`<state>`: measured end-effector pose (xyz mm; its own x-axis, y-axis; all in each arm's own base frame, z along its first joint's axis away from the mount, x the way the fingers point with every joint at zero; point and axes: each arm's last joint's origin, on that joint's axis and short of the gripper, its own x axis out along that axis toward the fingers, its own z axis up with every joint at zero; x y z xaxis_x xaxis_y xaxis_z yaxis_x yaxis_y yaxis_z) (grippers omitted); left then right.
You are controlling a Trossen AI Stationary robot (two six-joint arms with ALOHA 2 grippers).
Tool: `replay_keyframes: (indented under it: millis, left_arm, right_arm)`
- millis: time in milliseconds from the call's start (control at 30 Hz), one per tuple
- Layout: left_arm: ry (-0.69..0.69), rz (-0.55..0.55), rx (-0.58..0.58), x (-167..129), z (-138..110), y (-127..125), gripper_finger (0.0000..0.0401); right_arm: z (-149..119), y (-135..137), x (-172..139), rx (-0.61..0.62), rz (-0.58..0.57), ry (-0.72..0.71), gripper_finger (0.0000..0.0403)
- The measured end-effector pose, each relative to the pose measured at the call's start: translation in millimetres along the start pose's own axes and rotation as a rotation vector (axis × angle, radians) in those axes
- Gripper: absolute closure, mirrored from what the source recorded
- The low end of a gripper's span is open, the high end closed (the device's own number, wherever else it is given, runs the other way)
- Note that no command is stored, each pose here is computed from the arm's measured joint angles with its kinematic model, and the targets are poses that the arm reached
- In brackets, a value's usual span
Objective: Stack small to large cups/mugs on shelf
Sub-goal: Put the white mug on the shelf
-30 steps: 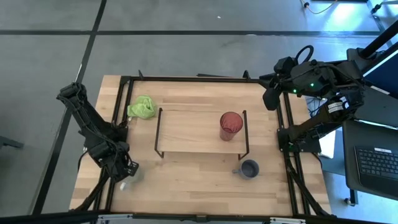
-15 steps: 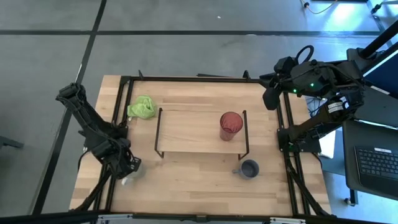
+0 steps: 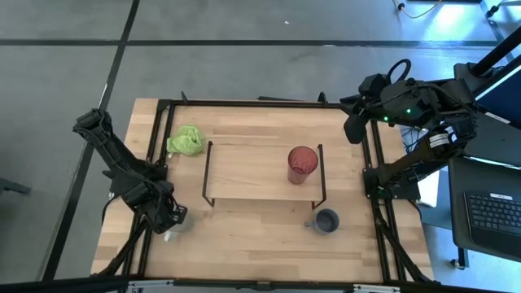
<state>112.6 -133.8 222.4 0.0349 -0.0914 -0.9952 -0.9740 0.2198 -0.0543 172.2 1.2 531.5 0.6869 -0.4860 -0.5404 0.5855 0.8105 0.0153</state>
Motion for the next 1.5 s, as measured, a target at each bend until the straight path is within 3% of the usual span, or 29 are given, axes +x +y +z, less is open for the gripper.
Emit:
replay_keyframes:
  millis: [233,667,1500]
  left_arm:
    - [0.000,-0.003,-0.022,-0.1,3.1,-2.5,0.0383]
    - [-0.004,-0.023,-0.016,0.0,2.7,-4.1,0.0382]
    - [-0.015,-0.051,-0.002,-0.5,2.9,-4.9,0.0383]
  right_arm:
    - [0.5,-0.4,0.7,-0.052,-0.034,-0.014,0.0324]
    - [1.3,2.3,0.6,-0.039,0.040,0.002,0.0324]
    - [1.9,2.7,0.6,-0.030,0.044,-0.003,0.0324]
